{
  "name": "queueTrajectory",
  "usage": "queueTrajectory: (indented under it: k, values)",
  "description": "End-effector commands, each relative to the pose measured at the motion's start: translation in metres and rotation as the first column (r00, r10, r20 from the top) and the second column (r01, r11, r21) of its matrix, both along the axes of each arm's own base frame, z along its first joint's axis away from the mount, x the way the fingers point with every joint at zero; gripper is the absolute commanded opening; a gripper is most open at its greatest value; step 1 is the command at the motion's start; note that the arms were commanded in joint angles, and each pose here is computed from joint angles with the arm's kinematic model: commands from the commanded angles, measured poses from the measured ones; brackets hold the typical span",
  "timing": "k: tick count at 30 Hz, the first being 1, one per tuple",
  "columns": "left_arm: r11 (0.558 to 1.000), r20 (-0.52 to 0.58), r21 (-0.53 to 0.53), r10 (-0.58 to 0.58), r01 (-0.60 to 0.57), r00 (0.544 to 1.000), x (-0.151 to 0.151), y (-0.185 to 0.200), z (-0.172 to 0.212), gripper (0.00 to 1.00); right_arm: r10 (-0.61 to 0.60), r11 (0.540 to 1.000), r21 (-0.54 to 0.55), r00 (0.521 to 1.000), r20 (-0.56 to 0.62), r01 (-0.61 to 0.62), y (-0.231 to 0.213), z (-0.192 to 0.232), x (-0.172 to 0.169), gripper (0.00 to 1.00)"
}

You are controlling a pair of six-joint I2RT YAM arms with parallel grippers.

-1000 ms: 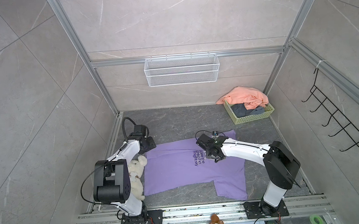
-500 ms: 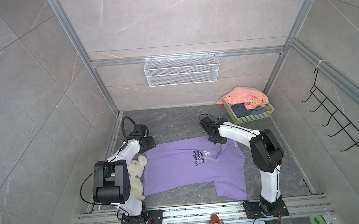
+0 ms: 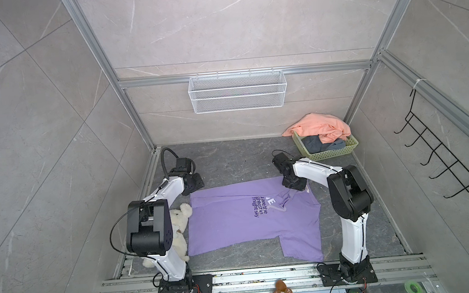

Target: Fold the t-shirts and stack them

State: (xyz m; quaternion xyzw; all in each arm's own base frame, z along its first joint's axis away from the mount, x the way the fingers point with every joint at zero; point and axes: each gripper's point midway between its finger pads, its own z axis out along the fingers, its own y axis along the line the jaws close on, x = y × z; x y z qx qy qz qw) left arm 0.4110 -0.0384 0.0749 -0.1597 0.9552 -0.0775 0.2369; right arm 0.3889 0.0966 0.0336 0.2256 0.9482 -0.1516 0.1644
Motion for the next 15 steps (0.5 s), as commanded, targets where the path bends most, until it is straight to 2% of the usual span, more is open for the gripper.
queueTrajectory:
  k: [1,4,7,10,12,15]
  values:
    - [1.0,0.043,-0.01,-0.004,0.004,0.999,0.014,-0.003,0.013,0.59,-0.027,1.0,-0.001,1.0,0.017,0.027,0.0,-0.002,0.008,0.4]
    - [1.0,0.037,-0.01,-0.002,0.002,0.999,0.014,-0.003,0.011,0.59,-0.035,0.999,0.009,0.999,0.036,0.035,-0.001,0.0,0.01,0.41]
    - [1.0,0.029,-0.014,-0.004,0.004,1.0,0.014,-0.003,0.008,0.59,-0.036,0.999,0.04,0.997,0.066,0.033,-0.001,0.0,0.017,0.47]
    - [1.0,0.027,-0.014,-0.005,0.005,1.0,0.015,-0.004,0.008,0.58,-0.056,0.996,0.08,0.995,0.077,0.05,-0.001,-0.005,0.022,0.46]
    - [1.0,0.027,-0.015,-0.005,0.006,1.0,0.016,-0.004,0.008,0.59,-0.064,0.994,0.094,0.995,0.076,0.057,-0.001,-0.008,0.025,0.4]
    - [1.0,0.026,-0.015,-0.005,0.005,1.0,0.015,-0.004,0.008,0.58,-0.063,0.994,0.098,0.996,0.07,0.056,0.0,-0.011,0.026,0.18]
